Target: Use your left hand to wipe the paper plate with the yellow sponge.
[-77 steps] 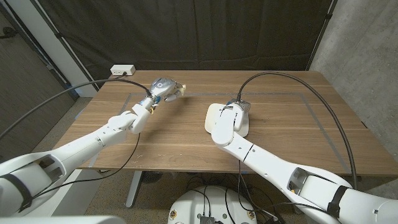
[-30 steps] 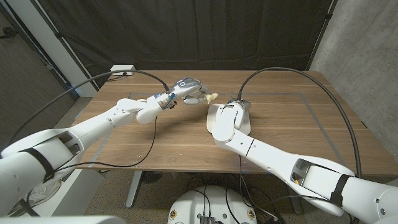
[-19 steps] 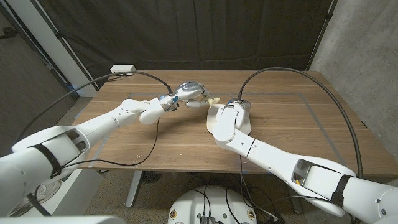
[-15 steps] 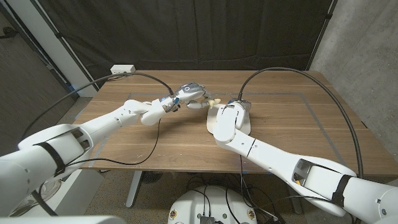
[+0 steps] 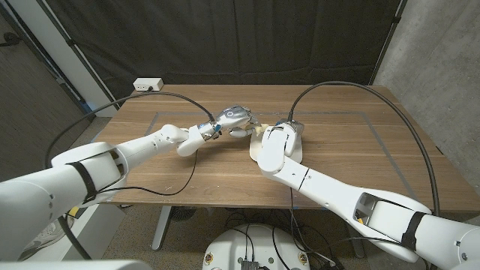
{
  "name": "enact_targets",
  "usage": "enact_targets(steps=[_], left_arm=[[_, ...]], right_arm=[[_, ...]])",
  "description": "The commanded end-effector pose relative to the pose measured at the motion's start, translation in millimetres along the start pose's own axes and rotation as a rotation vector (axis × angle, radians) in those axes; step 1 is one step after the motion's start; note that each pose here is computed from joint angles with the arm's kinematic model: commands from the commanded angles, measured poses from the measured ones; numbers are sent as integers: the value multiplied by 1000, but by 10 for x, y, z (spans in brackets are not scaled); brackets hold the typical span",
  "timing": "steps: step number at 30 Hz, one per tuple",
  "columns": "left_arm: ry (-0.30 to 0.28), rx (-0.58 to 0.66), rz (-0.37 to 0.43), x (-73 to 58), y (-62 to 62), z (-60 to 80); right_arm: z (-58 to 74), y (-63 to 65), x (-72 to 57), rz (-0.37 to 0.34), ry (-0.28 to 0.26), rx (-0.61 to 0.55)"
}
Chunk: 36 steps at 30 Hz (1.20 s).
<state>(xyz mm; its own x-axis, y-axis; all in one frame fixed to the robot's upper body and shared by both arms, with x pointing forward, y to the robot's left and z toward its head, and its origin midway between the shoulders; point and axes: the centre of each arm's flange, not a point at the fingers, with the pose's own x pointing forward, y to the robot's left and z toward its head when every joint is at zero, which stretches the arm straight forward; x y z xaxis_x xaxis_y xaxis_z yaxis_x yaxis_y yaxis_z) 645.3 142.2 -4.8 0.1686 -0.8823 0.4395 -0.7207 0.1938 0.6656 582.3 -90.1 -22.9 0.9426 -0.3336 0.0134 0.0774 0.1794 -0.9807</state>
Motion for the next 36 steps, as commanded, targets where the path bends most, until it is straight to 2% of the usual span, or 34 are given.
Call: enact_targets(steps=[1,13,22,27,36], left_arm=[[-22,12,-60,12,-213,46],[3,4,-113,3,-423,89],[-56,-37,-151,53,-484,218],[-71,-132,-193,79,-446,250],[-94,-293,-275,120,-287,363]], right_arm=[[-16,-6,1,3,2,2],[-20,-9,17,8,0,3],[-26,-1,28,12,6,7],[-30,0,37,9,7,9],[-16,-12,84,13,1,6]])
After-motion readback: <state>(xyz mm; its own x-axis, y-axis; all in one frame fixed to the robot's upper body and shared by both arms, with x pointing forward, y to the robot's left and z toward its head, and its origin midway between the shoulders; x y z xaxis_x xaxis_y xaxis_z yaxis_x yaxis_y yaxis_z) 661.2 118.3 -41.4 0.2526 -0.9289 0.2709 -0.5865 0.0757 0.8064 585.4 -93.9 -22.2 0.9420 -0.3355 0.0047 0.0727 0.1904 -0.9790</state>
